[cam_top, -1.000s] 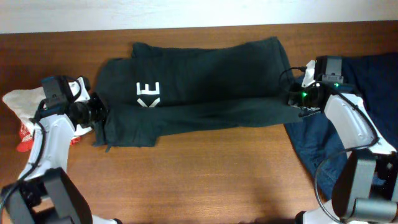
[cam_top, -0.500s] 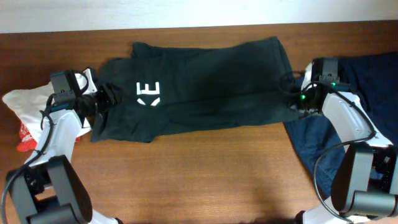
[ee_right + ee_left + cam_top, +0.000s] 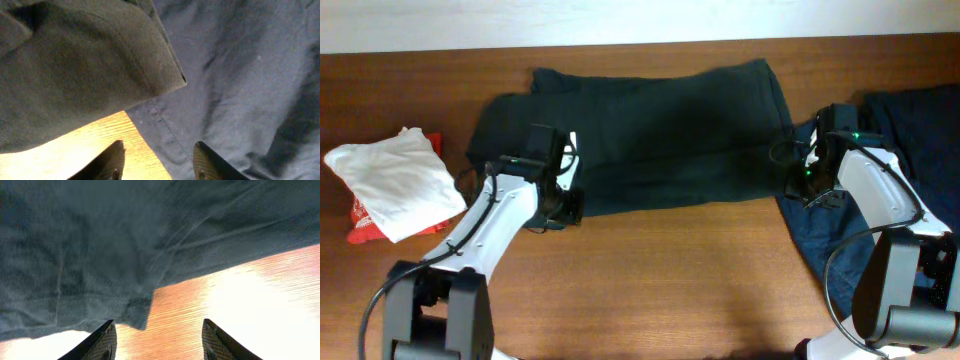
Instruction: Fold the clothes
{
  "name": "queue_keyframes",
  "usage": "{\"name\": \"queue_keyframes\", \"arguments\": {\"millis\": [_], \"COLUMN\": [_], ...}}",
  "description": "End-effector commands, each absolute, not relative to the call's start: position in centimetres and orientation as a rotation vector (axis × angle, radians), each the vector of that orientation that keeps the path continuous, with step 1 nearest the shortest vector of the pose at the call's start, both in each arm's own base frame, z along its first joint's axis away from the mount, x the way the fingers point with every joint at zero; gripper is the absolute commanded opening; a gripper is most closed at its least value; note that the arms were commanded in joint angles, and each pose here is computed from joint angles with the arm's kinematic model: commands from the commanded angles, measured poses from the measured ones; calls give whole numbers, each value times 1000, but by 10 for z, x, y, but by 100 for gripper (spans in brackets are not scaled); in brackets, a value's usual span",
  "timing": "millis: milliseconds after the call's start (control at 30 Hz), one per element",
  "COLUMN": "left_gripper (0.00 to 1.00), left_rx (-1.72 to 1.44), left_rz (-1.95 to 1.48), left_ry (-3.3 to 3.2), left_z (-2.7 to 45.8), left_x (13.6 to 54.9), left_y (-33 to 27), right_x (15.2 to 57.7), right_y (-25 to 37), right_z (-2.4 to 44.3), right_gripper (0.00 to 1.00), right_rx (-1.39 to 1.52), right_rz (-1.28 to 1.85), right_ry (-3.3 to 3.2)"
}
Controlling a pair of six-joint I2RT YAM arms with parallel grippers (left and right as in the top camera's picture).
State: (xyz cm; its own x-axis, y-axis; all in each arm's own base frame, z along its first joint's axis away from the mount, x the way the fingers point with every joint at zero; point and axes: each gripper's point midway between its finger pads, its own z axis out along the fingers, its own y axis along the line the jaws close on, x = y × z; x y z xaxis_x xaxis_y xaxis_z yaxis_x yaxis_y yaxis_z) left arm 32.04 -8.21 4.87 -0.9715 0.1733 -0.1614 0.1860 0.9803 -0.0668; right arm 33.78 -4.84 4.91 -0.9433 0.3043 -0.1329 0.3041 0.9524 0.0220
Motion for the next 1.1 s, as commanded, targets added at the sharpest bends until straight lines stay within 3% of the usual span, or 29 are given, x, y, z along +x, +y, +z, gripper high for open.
{"name": "queue_keyframes", "arguments": {"millis": [0,133,167,200,233,267,367,567,633,733,800,933,1067], "left_gripper": [54,53,46,21,6,1,1,1,61,71,71,64,59], "left_rx": [251,252,251,252,252,251,227,56,50,97,112,116,-139], "left_rz": [33,33,29,26,26,26,33,167,114,64,98,154,137], "left_ry": [3085,3091,3087,3087,3086,3083,3029,2510,2479,2659,2829,3045,3080], "left_z": [15,1,-2,-3,-2,-2,16,131,135,103,79,54,38], "left_x": [299,304,306,306,307,307,328,466,475,443,409,365,363], "left_y": [-63,-64,-65,-65,-65,-66,-64,-44,-46,-52,-46,-36,-17], "right_x": [339,339,339,338,339,339,339,339,338,338,337,345,391], "right_y": [-49,-49,-49,-49,-49,-49,-49,-49,-49,-49,-49,-50,-43], "right_z": [49,49,49,49,49,49,49,49,49,49,49,71,123], "right_gripper": [50,50,50,50,50,50,50,50,50,50,50,45,44], "right_rx": [474,474,474,474,474,474,473,473,473,473,473,472,370], "right_rz": [-14,-14,-14,-14,-14,-14,-14,-14,-14,-14,-14,-13,86], "right_ry": [2971,2971,2971,2972,2971,2971,2972,2972,2973,2973,2980,2957,2802]}}
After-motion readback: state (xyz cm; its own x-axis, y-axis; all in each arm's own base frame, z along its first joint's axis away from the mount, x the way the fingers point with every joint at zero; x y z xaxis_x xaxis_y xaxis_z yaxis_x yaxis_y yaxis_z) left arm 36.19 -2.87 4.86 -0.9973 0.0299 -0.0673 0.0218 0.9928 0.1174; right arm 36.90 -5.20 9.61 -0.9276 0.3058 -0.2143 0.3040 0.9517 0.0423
